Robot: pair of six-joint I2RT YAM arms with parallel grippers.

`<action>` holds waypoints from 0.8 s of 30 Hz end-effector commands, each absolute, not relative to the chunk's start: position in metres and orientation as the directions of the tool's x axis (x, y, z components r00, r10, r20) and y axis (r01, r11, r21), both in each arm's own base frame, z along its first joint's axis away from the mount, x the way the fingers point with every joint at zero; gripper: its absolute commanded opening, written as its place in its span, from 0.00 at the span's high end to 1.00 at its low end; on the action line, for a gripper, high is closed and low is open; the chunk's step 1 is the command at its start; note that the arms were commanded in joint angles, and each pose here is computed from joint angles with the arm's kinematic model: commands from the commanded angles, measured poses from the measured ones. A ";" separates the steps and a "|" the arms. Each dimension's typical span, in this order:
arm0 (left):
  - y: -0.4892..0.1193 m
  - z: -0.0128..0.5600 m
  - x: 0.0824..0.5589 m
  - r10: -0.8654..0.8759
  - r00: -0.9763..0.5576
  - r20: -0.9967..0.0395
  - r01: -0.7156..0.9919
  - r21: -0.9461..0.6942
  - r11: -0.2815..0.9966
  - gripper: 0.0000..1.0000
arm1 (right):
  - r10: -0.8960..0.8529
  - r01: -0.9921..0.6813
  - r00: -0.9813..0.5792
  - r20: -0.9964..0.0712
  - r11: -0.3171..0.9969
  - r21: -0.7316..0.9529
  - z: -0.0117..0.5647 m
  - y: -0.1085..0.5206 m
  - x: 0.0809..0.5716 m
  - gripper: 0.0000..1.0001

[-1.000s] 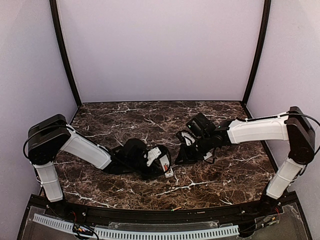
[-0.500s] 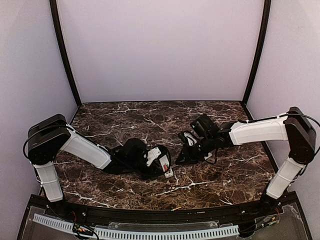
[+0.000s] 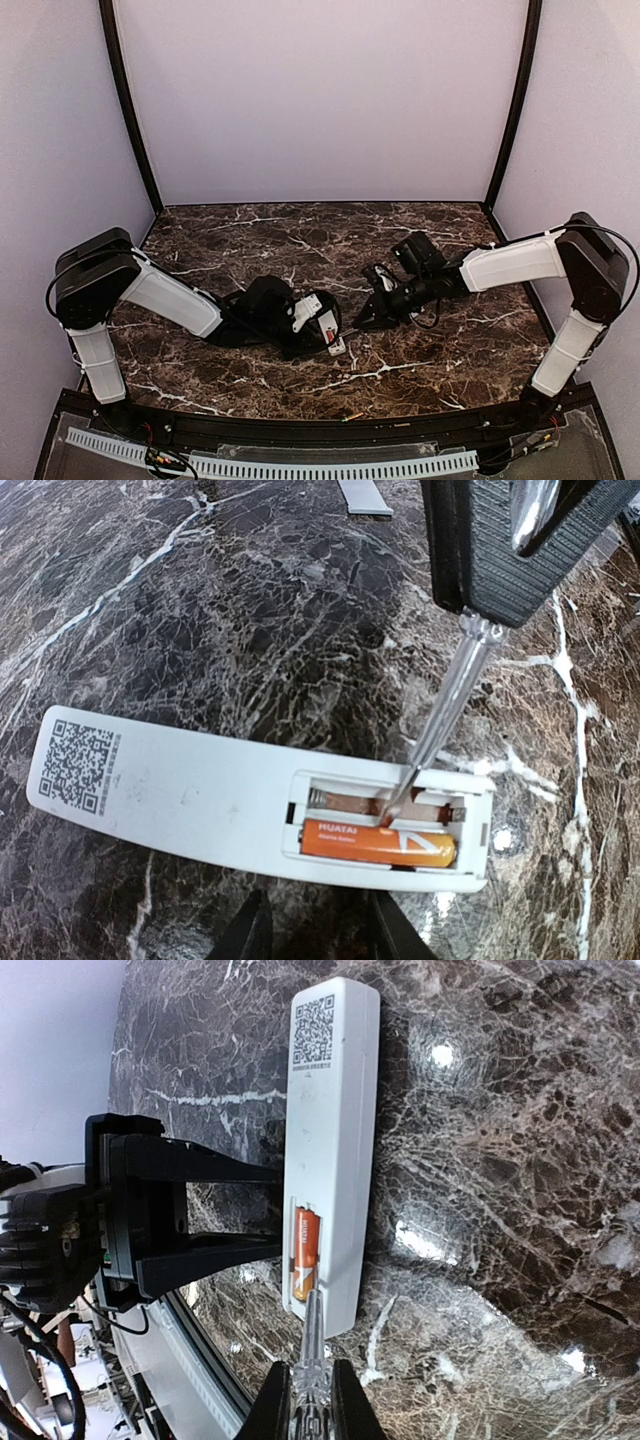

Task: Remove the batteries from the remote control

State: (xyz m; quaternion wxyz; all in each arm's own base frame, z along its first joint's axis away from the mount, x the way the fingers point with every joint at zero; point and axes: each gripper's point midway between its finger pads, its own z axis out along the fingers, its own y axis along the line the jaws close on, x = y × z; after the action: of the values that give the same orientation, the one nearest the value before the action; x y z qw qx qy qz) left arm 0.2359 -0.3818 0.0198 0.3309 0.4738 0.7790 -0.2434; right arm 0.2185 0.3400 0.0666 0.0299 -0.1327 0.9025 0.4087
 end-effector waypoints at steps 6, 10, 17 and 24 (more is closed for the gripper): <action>-0.385 0.019 0.235 0.575 -0.352 -0.738 0.897 -0.091 0.433 0.68 | -0.268 -0.268 -0.953 -0.141 0.526 0.807 0.042 0.362 0.201 1.00; -0.386 0.019 0.235 0.574 -0.352 -0.739 0.898 -0.094 0.429 0.68 | -0.258 -0.260 -0.956 -0.142 0.510 0.820 0.049 0.363 0.201 1.00; -0.385 0.020 0.235 0.575 -0.352 -0.739 0.898 -0.093 0.431 0.68 | -0.243 -0.257 -0.959 -0.144 0.540 0.801 0.051 0.357 0.201 1.00; -0.385 0.021 0.235 0.574 -0.352 -0.739 0.898 -0.093 0.431 0.68 | -0.236 -0.267 -0.959 -0.157 0.566 0.780 0.057 0.354 0.204 1.00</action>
State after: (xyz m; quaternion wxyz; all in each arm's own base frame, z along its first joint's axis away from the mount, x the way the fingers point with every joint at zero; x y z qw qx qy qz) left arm 0.2359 -0.3813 0.0203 0.3285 0.4745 0.7793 -0.2443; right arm 0.2205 0.3447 0.0614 0.0252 -0.1202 0.8820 0.4549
